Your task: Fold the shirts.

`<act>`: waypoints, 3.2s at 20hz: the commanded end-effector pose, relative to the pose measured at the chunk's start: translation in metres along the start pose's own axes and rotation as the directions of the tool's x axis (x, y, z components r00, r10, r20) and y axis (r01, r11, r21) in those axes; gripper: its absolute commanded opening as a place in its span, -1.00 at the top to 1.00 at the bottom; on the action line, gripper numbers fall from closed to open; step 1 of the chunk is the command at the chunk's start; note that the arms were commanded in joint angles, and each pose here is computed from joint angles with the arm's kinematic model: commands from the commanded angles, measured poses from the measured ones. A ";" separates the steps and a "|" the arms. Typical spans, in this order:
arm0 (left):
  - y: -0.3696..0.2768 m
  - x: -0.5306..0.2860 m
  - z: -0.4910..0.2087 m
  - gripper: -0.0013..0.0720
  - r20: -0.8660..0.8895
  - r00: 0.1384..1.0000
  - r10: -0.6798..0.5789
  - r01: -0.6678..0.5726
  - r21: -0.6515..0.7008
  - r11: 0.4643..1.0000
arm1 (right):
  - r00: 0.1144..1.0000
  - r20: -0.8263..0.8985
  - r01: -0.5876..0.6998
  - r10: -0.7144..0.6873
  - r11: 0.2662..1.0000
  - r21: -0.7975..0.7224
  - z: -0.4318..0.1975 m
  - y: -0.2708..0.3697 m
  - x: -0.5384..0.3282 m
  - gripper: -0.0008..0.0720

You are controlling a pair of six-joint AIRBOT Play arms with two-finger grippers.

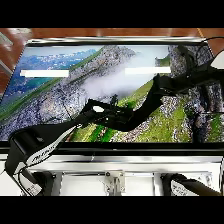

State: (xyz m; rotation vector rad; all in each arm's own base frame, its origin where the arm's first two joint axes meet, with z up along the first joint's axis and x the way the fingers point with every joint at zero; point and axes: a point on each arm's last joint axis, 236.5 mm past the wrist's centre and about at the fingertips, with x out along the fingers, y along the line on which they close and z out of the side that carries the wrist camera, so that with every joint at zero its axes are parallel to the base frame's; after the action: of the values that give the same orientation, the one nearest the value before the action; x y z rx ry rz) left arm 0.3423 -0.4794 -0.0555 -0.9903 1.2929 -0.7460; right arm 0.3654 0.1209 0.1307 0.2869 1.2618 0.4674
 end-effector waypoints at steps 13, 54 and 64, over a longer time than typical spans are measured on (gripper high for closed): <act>-0.181 -0.430 0.162 0.87 0.679 0.698 -0.228 -0.196 0.488 0.851 | 0.995 -0.048 -0.093 0.082 0.954 -0.284 -0.014 0.151 0.222 0.77; -0.182 -0.419 0.023 0.87 0.502 0.865 -0.017 -0.303 0.550 0.778 | 0.982 0.189 -0.087 -0.010 0.861 0.501 0.024 -0.233 0.081 0.78; -0.158 -0.375 0.034 0.87 0.521 0.844 0.129 -0.407 0.464 0.787 | 0.954 0.112 0.008 -0.276 0.401 0.916 -0.220 -0.402 -0.069 0.78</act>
State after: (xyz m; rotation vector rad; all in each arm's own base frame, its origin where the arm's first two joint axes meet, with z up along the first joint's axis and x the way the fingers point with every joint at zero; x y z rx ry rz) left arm 0.3194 -0.1960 0.2521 -0.4327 0.7067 -0.5760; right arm 0.2808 -0.2575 -0.0461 1.0275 1.1488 -0.3781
